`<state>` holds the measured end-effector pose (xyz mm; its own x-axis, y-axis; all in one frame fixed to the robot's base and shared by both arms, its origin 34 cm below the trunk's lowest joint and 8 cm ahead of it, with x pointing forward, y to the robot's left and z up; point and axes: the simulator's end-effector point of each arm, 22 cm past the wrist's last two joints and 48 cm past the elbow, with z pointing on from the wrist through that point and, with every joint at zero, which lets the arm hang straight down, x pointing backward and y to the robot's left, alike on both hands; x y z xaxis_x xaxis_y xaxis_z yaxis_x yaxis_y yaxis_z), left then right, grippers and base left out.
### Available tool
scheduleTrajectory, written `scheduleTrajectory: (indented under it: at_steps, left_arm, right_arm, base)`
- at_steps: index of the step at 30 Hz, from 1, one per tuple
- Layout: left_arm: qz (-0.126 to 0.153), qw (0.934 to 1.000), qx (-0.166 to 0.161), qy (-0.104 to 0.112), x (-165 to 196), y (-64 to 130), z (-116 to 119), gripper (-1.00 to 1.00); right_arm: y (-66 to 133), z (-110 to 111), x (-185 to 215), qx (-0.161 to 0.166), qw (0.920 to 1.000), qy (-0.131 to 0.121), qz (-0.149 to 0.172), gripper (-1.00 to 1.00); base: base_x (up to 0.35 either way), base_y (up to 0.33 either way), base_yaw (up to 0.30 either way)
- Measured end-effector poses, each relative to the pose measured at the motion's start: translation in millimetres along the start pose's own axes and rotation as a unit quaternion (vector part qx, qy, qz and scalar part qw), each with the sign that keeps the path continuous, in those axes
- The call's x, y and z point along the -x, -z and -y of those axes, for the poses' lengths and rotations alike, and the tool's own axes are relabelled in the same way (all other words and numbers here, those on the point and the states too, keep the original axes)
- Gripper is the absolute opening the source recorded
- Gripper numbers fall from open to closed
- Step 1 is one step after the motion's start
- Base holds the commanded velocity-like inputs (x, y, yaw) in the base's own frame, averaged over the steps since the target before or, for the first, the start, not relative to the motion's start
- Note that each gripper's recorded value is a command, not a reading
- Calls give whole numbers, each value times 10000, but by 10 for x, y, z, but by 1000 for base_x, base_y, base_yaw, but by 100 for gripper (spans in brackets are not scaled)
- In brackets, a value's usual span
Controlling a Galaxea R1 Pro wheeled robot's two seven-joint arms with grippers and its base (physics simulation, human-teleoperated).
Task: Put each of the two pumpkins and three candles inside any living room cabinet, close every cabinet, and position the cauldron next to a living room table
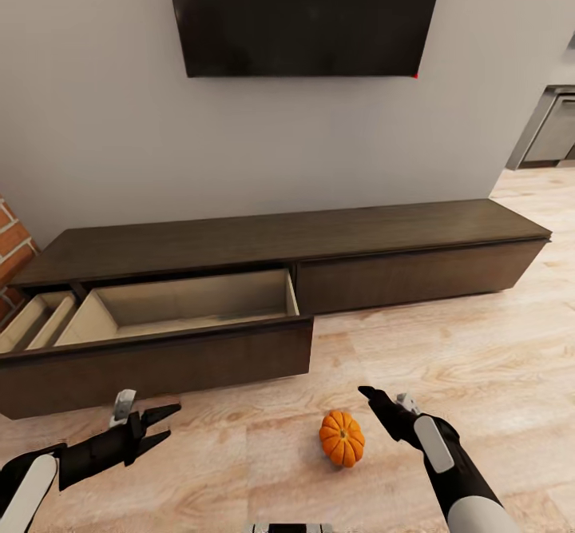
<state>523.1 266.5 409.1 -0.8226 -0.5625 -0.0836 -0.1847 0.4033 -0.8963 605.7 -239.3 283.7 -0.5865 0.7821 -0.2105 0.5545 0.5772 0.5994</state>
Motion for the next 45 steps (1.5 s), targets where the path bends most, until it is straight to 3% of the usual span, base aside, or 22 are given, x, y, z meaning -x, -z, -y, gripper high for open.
scheduleTrajectory:
  at_steps: [8, 13, 45]
  left_arm:
    - [-77, 9997, 91, 200, -64, -64, -178, 100]
    - [-269, 9992, 107, 269, -205, -185, -233, 100]
    - [-572, 9944, 459, 758, -460, -357, -790, 100]
  right_arm:
    - [-47, 341, 72, -236, 9997, -83, -11, 100]
    - [-115, 516, -41, -390, 9990, -147, -129, 100]
    - [-408, 1128, -448, -910, 9941, -199, -553, 100]
  base:
    - [0, 0, 0]
    - [0, 0, 0]
    - [0, 0, 0]
